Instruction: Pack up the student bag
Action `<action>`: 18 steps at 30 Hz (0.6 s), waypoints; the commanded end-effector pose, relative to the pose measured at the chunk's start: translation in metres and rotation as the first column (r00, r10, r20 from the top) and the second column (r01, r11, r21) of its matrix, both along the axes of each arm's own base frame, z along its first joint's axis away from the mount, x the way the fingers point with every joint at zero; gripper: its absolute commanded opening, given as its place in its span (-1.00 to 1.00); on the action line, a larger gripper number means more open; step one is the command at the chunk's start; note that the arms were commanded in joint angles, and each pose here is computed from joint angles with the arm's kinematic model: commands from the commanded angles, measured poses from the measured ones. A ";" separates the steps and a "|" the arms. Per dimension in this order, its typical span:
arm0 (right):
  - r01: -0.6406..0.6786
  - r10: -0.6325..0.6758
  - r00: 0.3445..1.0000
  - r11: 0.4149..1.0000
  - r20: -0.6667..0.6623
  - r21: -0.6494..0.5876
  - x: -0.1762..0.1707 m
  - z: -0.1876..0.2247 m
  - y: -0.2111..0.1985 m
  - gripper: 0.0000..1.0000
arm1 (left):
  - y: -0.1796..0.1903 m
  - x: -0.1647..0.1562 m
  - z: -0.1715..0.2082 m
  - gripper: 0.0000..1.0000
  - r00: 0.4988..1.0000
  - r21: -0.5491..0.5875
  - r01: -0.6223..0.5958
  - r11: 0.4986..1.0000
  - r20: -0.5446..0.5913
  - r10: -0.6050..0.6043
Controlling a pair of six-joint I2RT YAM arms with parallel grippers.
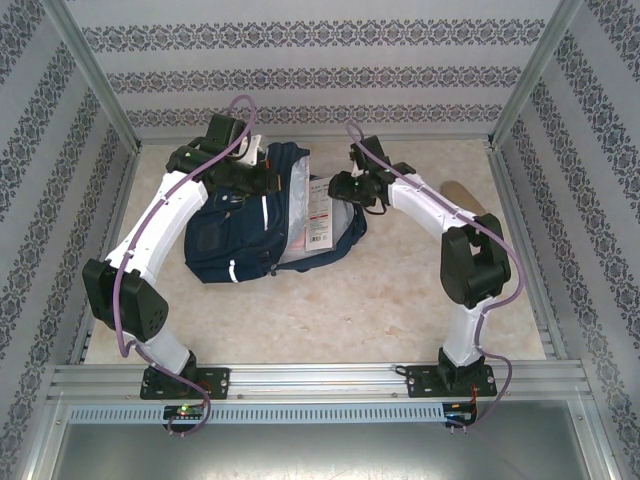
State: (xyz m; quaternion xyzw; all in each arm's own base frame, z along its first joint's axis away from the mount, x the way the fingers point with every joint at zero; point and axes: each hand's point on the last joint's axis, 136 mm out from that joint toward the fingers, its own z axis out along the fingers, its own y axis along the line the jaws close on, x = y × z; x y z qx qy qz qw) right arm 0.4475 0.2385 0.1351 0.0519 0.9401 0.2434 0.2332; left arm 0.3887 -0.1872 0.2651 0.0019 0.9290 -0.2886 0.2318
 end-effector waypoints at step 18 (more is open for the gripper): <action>0.015 0.017 0.993 0.962 -0.117 0.272 -0.001 -0.043 0.039 -1.00 | 0.016 0.014 0.051 -1.00 0.995 -0.149 -0.003 0.989 0.103 0.019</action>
